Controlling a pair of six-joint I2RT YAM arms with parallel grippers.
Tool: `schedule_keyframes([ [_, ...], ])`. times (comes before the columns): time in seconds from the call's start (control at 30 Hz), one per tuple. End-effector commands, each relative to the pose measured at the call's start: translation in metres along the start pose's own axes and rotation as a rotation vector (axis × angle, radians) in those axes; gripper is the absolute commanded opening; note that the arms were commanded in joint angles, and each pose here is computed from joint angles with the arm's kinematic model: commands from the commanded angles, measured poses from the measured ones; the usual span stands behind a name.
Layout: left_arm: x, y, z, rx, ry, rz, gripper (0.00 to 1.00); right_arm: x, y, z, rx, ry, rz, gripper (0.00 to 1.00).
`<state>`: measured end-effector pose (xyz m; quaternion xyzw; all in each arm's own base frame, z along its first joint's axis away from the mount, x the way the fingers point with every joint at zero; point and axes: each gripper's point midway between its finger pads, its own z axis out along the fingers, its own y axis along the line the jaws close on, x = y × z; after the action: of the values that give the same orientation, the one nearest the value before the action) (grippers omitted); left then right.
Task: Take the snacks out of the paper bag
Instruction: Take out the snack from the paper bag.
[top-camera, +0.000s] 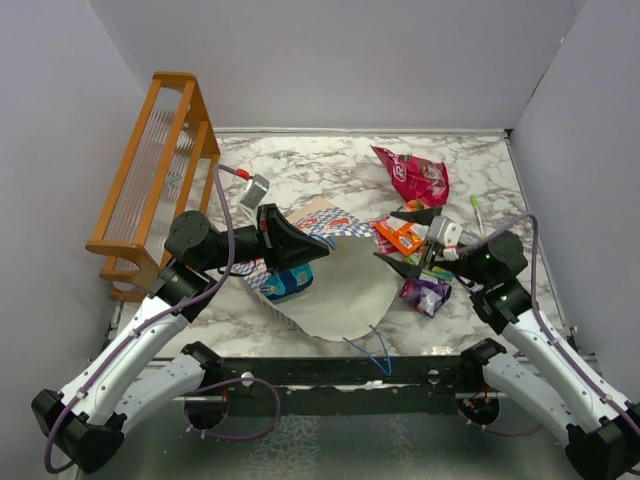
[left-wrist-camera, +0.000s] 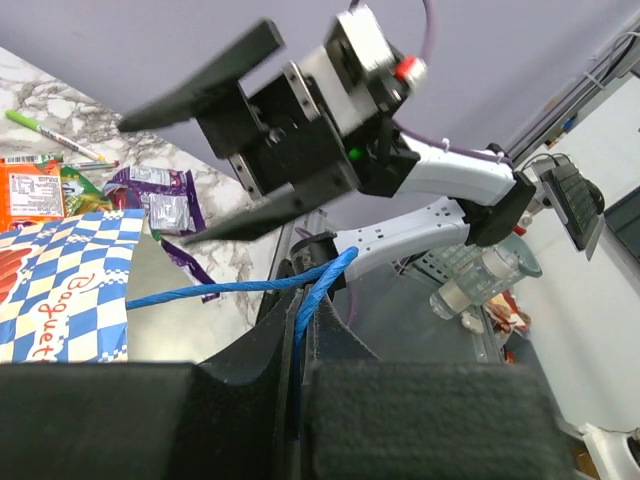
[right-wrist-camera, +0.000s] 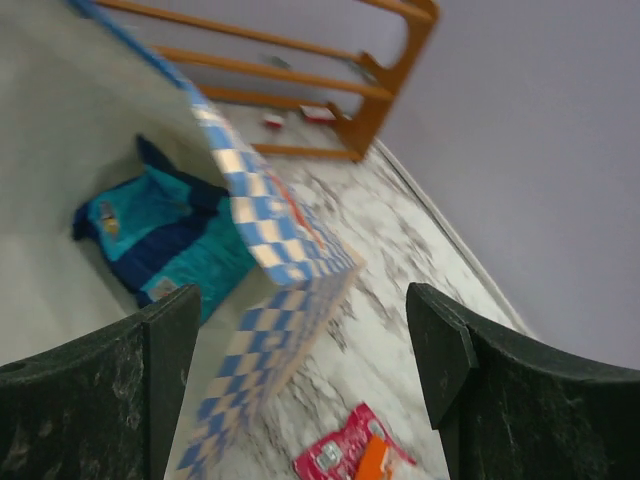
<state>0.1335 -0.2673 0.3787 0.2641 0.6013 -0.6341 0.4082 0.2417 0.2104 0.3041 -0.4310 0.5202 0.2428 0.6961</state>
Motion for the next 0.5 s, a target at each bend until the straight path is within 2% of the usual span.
schedule_keyframes([
  [0.0,-0.004,-0.019,-0.003,0.071,-0.007,0.065,0.0,-0.049,0.075,-0.02,-0.407,-0.31,-0.249,0.84],
  [0.2,-0.013,-0.027,-0.002,0.095,-0.027,0.082,0.0,-0.042,0.11,-0.015,-0.578,-0.329,-0.235,0.84],
  [0.33,-0.018,-0.032,-0.002,0.114,-0.041,0.099,0.0,-0.028,0.147,0.007,-0.619,-0.279,-0.281,0.83],
  [0.47,-0.014,-0.031,-0.001,0.128,-0.031,0.101,0.0,0.003,0.175,0.035,-0.611,-0.169,-0.356,0.81],
])
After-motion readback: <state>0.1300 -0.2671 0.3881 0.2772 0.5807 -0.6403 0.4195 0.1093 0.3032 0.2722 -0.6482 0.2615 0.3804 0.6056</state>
